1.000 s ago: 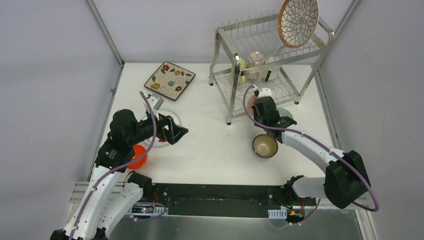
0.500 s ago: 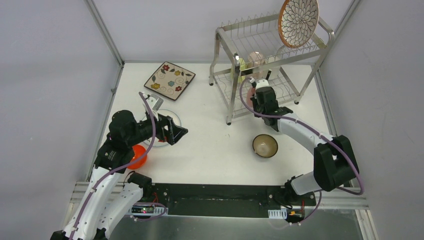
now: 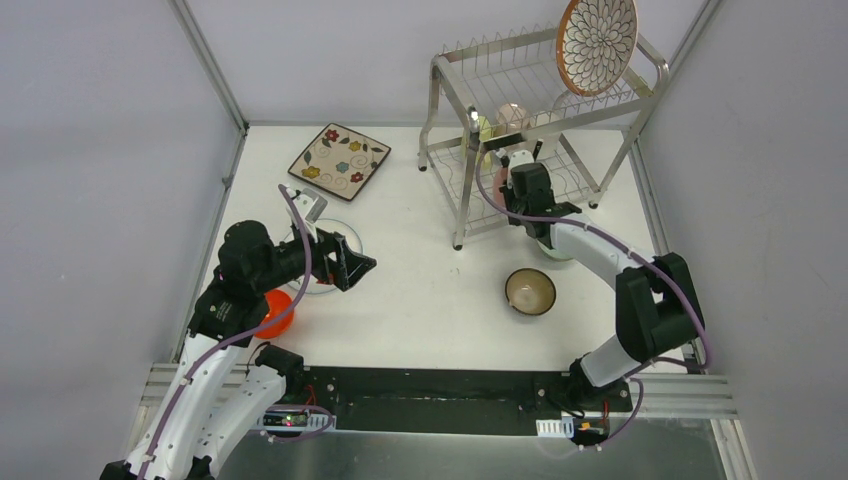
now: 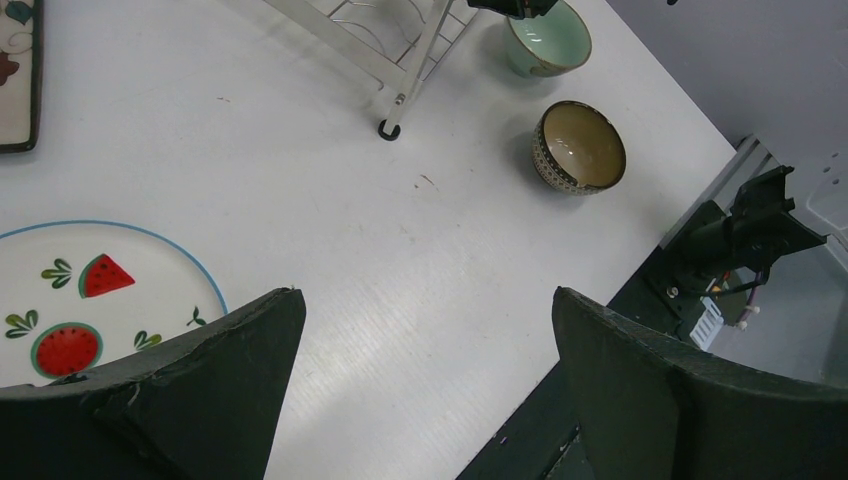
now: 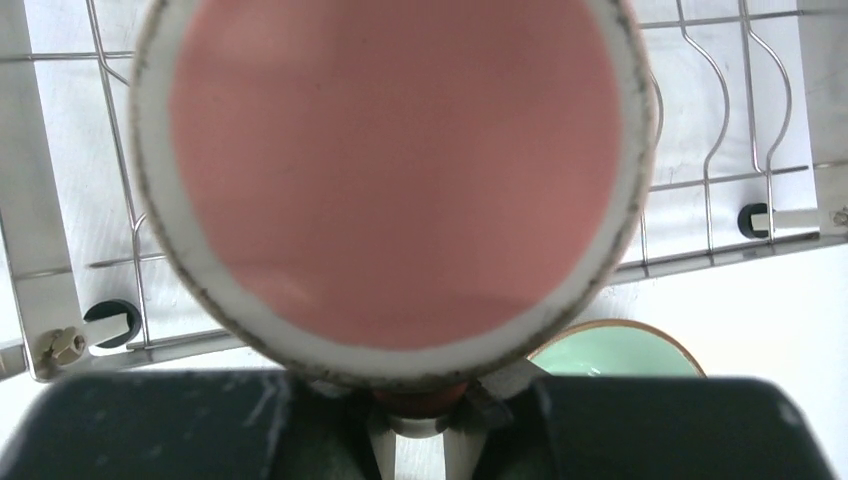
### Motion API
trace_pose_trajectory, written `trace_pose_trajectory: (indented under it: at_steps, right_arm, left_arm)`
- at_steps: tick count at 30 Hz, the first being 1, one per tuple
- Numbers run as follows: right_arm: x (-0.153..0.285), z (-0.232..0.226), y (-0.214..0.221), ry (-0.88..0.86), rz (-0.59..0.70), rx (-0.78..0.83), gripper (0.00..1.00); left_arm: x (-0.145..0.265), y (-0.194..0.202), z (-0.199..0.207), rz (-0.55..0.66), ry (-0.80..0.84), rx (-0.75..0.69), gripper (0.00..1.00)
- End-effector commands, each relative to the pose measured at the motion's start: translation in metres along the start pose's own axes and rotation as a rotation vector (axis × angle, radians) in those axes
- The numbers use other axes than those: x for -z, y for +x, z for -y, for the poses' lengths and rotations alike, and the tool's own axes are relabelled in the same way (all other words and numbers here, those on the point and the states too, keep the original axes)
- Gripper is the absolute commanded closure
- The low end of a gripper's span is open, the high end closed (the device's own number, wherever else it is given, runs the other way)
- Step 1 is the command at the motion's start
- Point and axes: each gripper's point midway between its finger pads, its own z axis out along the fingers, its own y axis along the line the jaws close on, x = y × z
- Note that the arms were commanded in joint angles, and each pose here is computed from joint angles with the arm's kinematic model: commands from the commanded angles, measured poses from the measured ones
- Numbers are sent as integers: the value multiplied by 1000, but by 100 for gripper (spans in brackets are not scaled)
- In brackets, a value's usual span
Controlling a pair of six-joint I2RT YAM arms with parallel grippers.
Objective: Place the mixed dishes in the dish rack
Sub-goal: Turn the cup upside down in the dish rack.
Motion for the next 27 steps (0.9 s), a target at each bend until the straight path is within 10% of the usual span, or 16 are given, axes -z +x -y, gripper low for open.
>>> trace_pose_trajectory:
  at_steps: [1, 27]
  right_arm:
    - [-4, 3, -64, -6, 174, -24, 100]
    - [-48, -35, -84, -249, 182, -56, 97]
  left_arm:
    - [3, -9, 5, 35, 13, -30, 1]
    - [3, -9, 6, 35, 15, -32, 1]
